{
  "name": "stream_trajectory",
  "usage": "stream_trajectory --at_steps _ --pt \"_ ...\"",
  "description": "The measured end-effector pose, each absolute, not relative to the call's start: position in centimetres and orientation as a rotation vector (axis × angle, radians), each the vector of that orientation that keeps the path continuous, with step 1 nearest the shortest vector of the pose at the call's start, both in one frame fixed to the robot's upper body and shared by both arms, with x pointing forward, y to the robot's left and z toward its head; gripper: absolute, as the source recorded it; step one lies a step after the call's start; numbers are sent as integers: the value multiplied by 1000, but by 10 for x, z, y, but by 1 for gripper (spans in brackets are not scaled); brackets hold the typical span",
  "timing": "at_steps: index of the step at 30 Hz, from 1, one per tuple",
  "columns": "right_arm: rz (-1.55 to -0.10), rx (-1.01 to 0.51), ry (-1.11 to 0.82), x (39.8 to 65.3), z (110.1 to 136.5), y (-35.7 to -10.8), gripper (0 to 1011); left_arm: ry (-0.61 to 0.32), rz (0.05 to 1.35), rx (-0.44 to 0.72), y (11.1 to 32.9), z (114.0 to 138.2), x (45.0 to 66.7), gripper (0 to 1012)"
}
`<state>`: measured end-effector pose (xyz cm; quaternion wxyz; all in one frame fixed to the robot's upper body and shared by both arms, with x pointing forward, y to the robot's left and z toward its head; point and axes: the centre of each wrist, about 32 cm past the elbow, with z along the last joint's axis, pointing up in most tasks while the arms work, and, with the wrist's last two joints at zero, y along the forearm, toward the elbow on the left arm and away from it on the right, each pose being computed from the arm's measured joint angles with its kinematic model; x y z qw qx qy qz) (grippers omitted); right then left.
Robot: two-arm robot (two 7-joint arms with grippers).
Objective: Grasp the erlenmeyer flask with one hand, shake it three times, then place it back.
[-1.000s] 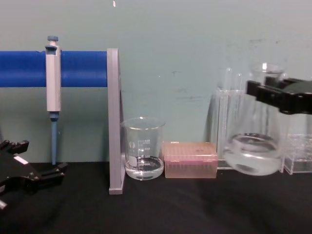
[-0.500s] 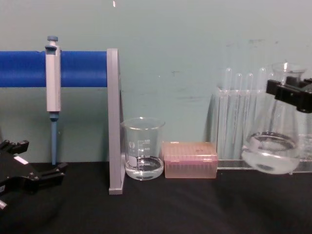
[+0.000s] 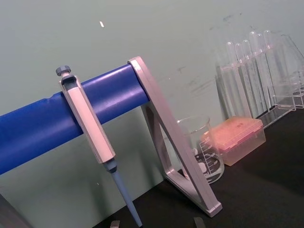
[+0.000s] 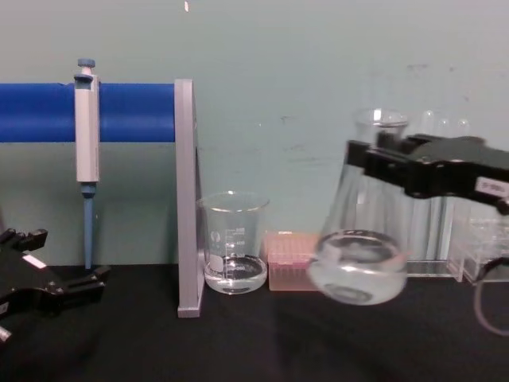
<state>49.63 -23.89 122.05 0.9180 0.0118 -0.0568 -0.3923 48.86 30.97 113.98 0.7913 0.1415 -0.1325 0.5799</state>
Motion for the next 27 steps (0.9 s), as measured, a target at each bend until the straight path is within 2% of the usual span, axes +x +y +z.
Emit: stream_trajectory --at_steps 11,27 --pt "-693 17 -122 498 1221 -224 449 -285 1248 304 310 1140 489 1001" --pt "-625 -10 -117 506 1216 -233 449 -285 1248 305 310 1140 489 1001"
